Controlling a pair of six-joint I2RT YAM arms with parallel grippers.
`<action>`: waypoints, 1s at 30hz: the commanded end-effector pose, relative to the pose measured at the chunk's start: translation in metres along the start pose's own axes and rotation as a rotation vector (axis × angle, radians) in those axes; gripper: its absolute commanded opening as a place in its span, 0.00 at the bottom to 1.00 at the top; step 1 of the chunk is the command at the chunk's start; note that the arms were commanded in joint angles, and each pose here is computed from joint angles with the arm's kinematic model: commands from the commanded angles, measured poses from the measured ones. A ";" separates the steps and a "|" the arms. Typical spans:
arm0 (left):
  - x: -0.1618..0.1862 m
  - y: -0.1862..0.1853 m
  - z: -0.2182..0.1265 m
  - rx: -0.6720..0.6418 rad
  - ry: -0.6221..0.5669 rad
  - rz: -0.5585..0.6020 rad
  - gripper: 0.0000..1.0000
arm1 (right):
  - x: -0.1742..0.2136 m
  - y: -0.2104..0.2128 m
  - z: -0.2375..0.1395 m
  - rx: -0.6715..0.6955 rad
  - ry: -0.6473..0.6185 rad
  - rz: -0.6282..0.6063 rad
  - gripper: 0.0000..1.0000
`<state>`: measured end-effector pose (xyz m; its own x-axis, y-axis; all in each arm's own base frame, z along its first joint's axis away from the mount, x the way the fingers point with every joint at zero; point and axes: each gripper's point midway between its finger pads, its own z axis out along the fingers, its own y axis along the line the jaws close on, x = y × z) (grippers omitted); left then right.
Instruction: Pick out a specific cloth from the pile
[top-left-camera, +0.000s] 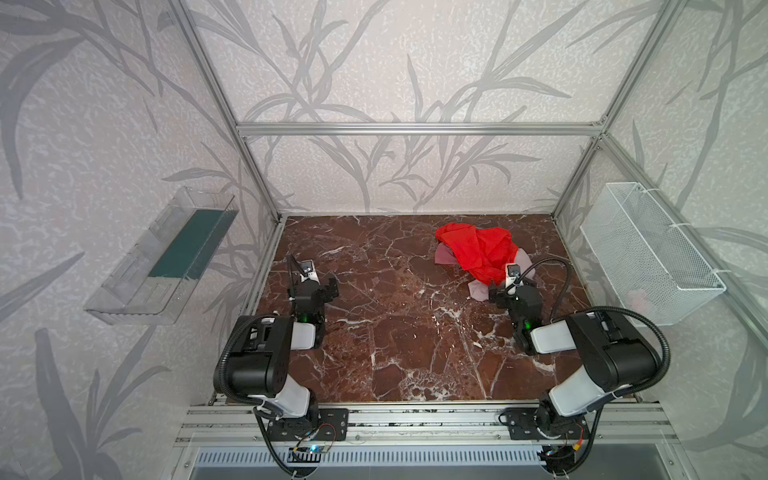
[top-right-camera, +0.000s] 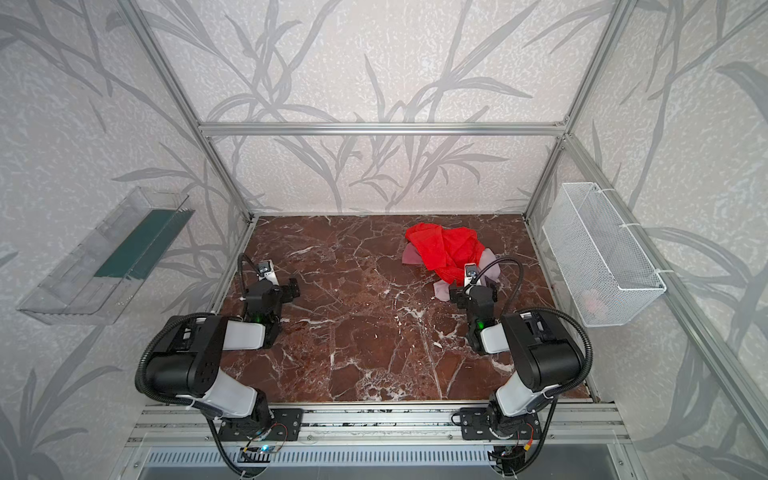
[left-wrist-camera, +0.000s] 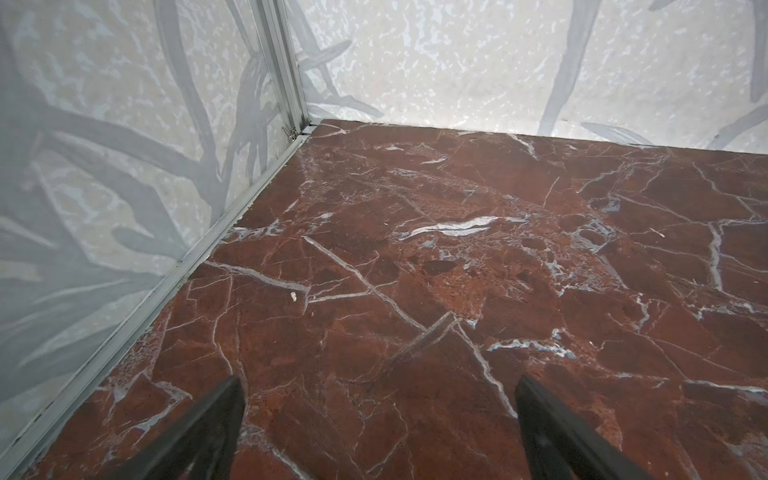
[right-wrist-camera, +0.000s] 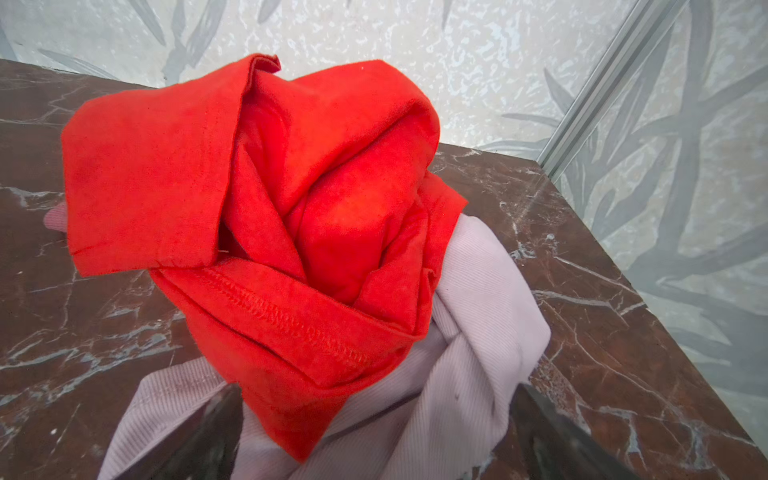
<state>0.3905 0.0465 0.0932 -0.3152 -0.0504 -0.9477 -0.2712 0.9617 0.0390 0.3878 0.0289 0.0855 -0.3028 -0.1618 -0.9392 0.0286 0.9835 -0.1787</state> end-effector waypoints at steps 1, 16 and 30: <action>-0.004 -0.001 0.001 0.001 -0.017 0.008 0.99 | -0.013 -0.002 0.001 0.013 -0.038 0.005 0.99; -0.004 -0.001 0.001 0.002 -0.018 0.008 0.99 | -0.012 -0.002 0.000 0.015 -0.038 0.004 0.99; -0.004 -0.001 0.001 0.003 -0.016 0.008 0.93 | -0.012 -0.003 0.004 -0.009 -0.020 0.025 0.99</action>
<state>0.3906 0.0465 0.0933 -0.3142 -0.0526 -0.9479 -0.2716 0.9617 0.0366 0.3881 0.0278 0.0845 -0.3074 -0.1576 -0.9384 0.0264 0.9844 -0.1739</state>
